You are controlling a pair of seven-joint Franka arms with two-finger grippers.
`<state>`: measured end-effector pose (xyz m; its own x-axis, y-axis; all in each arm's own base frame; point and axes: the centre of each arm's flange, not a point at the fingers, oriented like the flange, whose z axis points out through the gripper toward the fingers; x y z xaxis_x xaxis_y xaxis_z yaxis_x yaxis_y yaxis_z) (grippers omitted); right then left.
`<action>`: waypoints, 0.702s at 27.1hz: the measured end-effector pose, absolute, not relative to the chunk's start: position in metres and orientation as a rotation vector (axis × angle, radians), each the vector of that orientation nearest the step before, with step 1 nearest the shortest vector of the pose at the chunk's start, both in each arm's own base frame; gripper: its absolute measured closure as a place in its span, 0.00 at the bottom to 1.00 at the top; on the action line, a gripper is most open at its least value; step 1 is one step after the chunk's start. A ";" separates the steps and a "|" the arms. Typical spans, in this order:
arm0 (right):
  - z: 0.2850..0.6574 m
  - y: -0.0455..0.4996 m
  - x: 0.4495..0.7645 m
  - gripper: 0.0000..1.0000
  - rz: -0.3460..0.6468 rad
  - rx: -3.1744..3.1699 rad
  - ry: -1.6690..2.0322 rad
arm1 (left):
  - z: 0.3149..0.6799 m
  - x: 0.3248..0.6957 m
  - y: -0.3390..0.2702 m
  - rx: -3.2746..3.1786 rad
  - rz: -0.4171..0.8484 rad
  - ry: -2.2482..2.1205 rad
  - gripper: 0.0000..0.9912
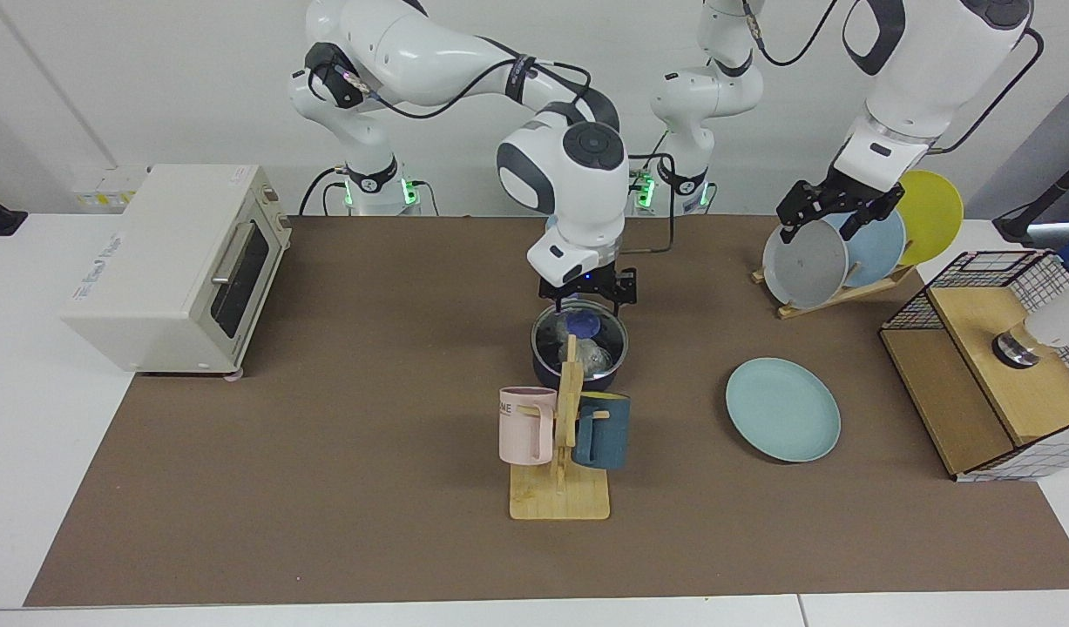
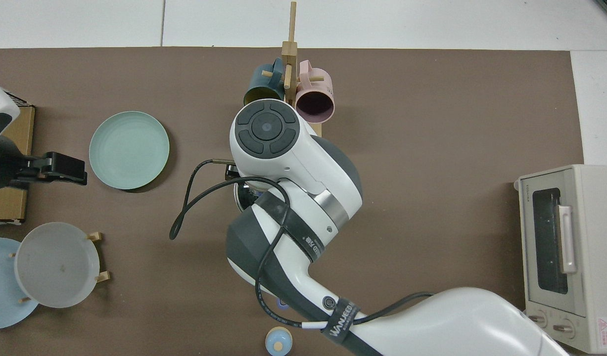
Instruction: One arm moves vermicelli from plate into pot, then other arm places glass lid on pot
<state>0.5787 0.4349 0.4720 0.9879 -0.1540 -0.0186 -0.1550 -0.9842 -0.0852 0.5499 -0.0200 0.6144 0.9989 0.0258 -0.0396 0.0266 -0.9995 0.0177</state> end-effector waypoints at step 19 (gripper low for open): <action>0.564 0.215 0.614 0.00 -0.083 -3.116 0.223 | 0.615 0.550 -0.020 3.123 -0.061 0.041 0.00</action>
